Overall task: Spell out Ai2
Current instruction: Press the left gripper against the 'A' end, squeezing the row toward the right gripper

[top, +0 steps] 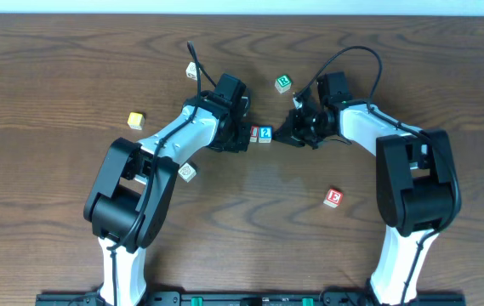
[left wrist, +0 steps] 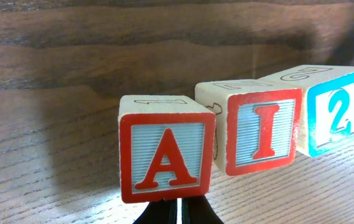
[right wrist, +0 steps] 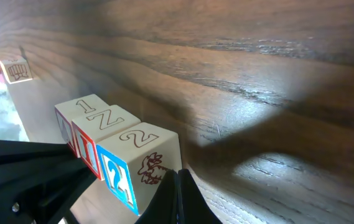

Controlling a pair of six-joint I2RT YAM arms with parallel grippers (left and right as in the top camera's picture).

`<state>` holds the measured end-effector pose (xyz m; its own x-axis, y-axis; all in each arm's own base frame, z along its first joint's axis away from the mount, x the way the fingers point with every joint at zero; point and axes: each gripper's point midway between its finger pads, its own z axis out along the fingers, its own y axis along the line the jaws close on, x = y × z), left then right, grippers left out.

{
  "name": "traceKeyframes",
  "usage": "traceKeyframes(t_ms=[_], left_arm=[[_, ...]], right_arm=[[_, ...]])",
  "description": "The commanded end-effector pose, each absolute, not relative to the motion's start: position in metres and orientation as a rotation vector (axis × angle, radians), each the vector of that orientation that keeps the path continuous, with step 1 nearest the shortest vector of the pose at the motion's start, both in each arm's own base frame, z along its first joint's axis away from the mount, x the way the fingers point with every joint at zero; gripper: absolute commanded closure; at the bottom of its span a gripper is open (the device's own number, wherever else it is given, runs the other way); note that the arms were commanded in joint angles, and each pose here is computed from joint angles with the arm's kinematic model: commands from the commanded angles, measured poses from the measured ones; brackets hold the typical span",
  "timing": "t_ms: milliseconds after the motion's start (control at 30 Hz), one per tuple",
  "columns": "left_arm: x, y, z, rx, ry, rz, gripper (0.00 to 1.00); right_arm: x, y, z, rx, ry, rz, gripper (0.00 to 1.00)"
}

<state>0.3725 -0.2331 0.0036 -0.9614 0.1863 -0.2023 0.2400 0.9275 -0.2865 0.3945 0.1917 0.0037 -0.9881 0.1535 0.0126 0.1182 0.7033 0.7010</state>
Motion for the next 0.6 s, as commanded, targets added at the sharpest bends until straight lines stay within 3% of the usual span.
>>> traceKeyframes(t_ms=[0,300,567], left_arm=[[0.371,-0.234,0.004,0.31,2.918,-0.473,0.94],[0.36,-0.22,0.008,0.308,2.971,-0.427,0.94],[0.393,-0.179,0.034,0.16,2.873,-0.318,0.94]], right_arm=[[0.391,0.196,-0.001,0.207,2.869,1.186,0.99],[0.391,0.196,-0.001,0.207,2.869,1.186,0.98],[0.39,0.196,-0.001,0.209,2.872,1.186,0.98]])
